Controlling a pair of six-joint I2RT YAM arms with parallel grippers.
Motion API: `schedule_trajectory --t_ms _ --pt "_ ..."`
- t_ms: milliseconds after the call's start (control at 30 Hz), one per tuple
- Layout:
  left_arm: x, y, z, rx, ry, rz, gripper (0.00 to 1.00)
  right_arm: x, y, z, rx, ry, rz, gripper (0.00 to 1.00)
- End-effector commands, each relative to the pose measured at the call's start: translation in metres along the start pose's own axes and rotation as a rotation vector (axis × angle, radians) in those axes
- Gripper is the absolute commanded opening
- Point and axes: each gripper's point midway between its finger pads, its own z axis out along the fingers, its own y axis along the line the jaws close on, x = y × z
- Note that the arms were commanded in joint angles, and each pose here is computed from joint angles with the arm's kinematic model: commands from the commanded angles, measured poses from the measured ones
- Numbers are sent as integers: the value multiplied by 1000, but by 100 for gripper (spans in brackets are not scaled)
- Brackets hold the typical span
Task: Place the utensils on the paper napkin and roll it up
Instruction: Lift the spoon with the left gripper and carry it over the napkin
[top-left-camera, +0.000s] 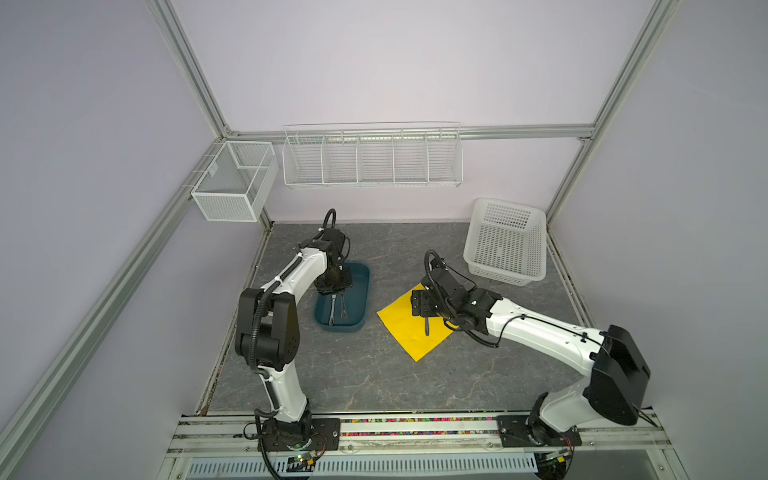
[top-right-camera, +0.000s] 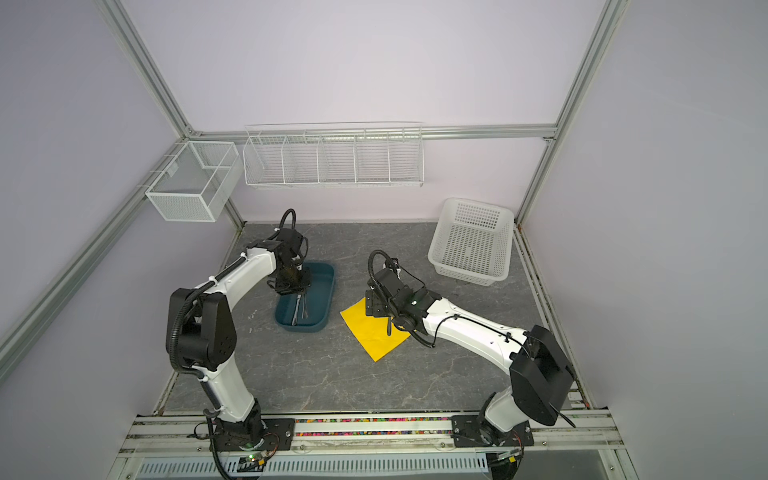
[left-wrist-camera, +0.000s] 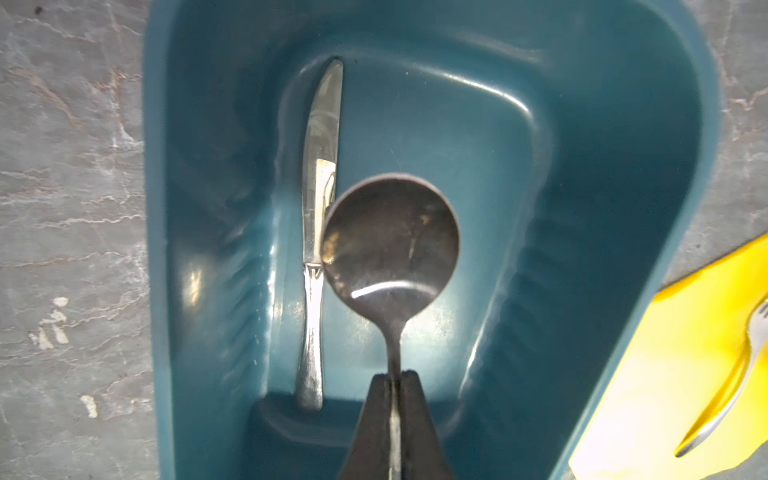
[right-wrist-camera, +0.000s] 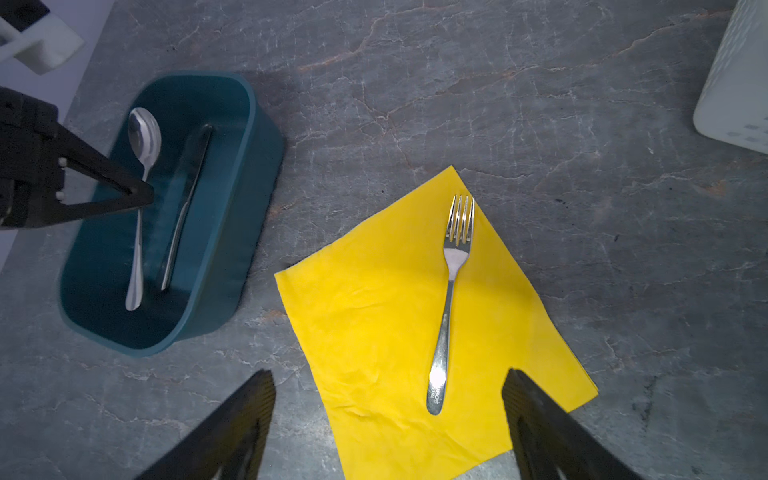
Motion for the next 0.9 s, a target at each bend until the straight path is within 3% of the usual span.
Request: schedule_trajectory --t_ms 0,400,600,733,867 --pt "4 -1 -11 12 -11 -2 6 -15 1 -8 -8 -52 54 89" --pt "18 -43 -39 102 -30 52 6 -11 -25 -25 49 -77 106 89" --pt "31 -100 -50 166 -30 138 6 -9 -52 -40 73 -100 158 89" --pt "39 -146 -54 288 -11 160 5 -4 -77 -52 104 -130 205 89" --pt "52 -181 -38 308 36 224 5 1 -95 -60 116 -147 244 89"
